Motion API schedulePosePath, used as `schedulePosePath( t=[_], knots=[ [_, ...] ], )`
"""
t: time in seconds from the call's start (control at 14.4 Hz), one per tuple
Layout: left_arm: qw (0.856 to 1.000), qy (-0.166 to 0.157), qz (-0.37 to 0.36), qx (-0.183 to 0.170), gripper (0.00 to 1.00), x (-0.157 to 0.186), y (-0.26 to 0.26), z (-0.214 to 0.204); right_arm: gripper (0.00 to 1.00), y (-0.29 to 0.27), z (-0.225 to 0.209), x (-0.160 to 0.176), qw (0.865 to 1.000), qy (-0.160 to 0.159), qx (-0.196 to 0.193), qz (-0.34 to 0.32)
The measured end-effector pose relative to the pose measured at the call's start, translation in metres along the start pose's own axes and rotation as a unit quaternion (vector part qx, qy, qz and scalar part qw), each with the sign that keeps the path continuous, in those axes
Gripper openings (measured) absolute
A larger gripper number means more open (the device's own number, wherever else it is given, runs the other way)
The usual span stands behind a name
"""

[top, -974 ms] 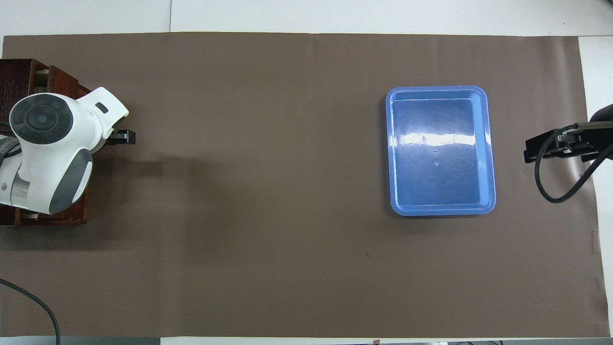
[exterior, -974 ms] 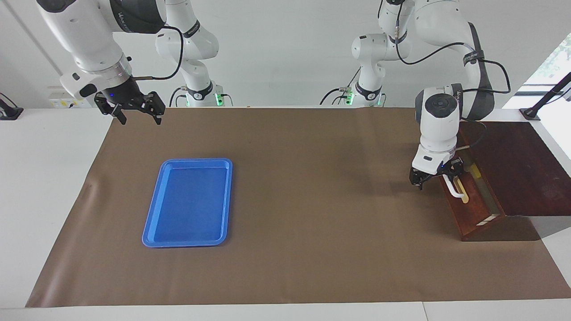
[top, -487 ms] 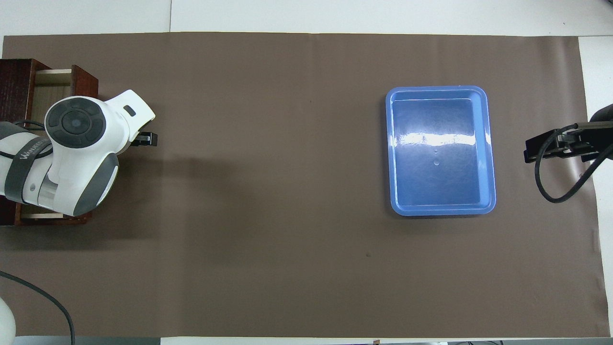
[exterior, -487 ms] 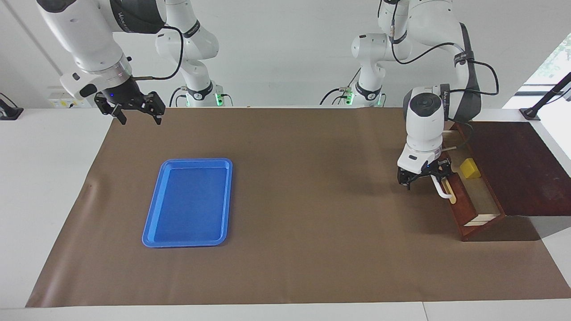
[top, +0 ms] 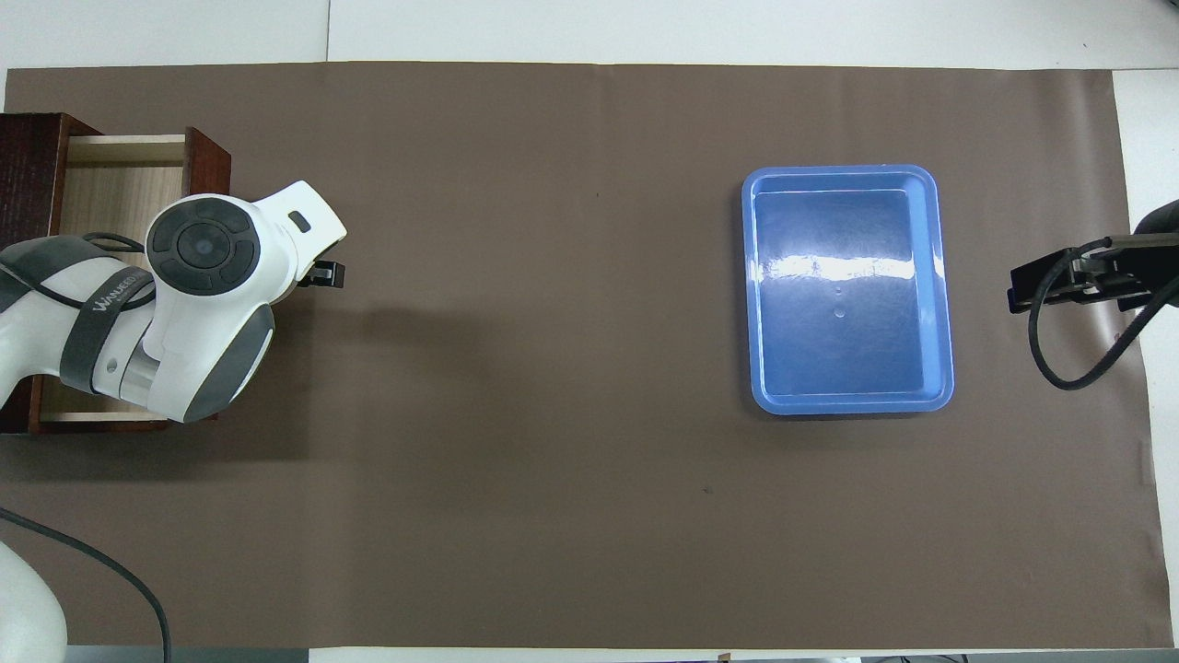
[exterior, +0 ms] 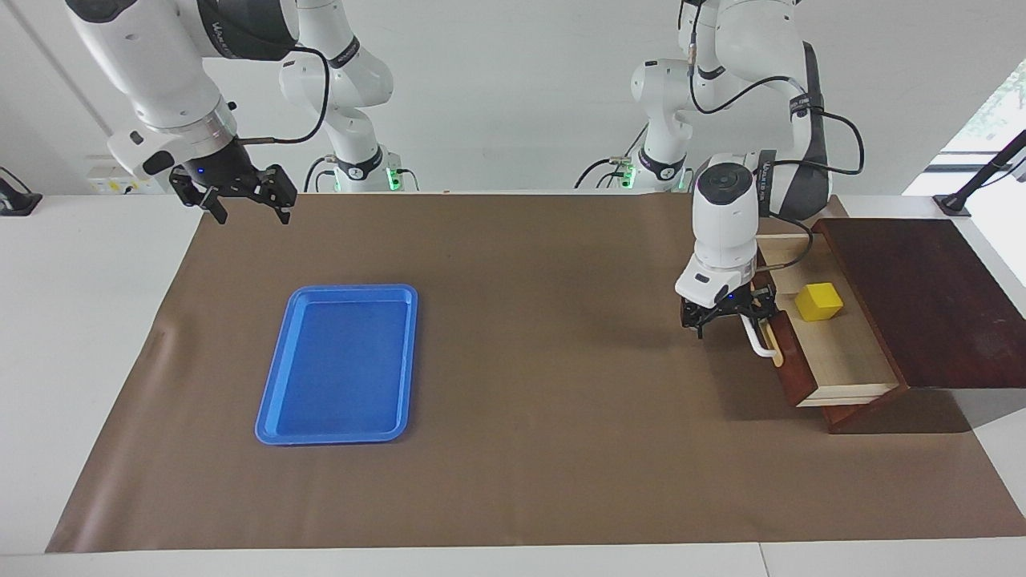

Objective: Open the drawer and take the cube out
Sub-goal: 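Pull the white drawer handle away from the box with the left gripper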

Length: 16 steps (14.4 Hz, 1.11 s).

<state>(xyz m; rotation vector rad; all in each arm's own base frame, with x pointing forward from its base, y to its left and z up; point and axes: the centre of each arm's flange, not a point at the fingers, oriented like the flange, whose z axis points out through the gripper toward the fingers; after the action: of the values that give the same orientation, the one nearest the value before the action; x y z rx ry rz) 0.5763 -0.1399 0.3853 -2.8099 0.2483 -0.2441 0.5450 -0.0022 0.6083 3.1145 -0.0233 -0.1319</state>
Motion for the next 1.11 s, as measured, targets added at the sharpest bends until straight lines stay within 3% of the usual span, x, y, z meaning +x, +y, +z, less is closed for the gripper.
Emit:
schedulePosePath(
  t=[1.11],
  knots=[
    [1.0,0.003,-0.02,-0.018,1.0,-0.002,0.042,-0.019,1.0,0.0,0.0,0.0,1.0,0.0,0.0,0.0]
  ],
)
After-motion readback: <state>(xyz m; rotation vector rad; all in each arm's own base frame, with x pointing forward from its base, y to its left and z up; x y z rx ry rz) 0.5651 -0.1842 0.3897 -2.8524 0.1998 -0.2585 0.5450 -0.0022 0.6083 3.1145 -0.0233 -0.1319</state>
